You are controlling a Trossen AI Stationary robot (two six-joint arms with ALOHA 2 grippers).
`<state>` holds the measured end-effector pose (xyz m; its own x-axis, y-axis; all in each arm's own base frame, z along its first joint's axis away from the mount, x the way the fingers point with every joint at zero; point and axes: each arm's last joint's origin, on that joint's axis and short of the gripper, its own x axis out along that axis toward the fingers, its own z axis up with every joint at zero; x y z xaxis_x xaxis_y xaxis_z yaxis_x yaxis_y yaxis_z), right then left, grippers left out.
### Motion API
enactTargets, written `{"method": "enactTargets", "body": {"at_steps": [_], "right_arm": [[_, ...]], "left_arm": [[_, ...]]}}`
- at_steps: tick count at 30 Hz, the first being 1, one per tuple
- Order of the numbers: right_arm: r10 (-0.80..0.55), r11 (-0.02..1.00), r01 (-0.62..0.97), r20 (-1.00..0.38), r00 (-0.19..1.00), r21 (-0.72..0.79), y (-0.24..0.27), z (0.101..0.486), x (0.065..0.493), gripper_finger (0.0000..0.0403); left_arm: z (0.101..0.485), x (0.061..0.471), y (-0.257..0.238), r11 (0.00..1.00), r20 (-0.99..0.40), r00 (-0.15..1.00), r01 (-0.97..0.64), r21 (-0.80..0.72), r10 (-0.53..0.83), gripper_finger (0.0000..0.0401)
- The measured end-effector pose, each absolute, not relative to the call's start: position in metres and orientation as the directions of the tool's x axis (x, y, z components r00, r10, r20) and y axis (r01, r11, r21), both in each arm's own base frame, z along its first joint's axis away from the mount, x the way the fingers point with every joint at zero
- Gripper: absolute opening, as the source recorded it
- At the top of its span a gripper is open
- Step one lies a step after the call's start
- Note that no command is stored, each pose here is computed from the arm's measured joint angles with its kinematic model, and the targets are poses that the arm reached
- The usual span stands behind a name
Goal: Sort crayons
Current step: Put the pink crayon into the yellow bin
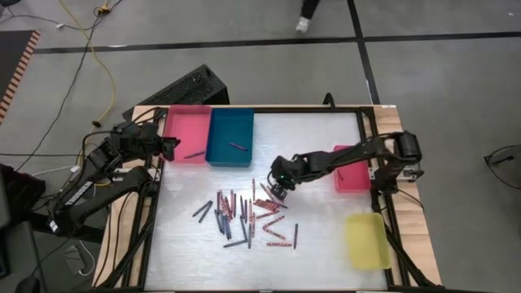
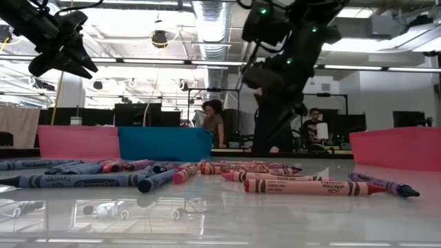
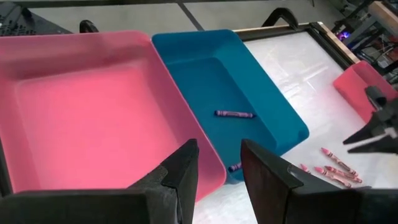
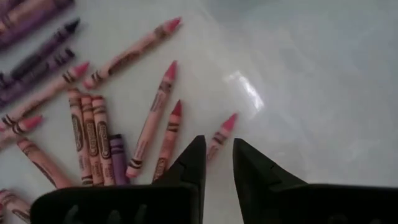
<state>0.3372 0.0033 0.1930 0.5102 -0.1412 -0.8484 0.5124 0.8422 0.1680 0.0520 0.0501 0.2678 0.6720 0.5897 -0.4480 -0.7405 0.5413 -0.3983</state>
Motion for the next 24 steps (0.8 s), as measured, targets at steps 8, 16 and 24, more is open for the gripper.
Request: {"method": "enactTargets", "body": {"at_steps": [8, 16, 24], "right_arm": [[-0.14, 0.836, 0.538, -0.907, 0.398, 0.108, 0.007, 0.173, 0.348, 0.0131], [-0.141, 0.821, 0.56, -0.91, 0.39, 0.112, 0.007, 0.169, 0.349, 0.0172], [-0.149, 0.793, 0.603, -0.93, 0.335, 0.091, 0.007, 0.165, 0.343, 0.0159]], "left_arm": [[0.266, 0.051, 0.049, 0.536, -0.472, 0.664, -0.747, -0.394, 0.58, 0.011], [0.265, 0.051, 0.049, 0.534, -0.476, 0.662, -0.749, -0.392, 0.579, 0.011], [0.265, 0.051, 0.049, 0.534, -0.476, 0.662, -0.749, -0.392, 0.579, 0.011]]}}
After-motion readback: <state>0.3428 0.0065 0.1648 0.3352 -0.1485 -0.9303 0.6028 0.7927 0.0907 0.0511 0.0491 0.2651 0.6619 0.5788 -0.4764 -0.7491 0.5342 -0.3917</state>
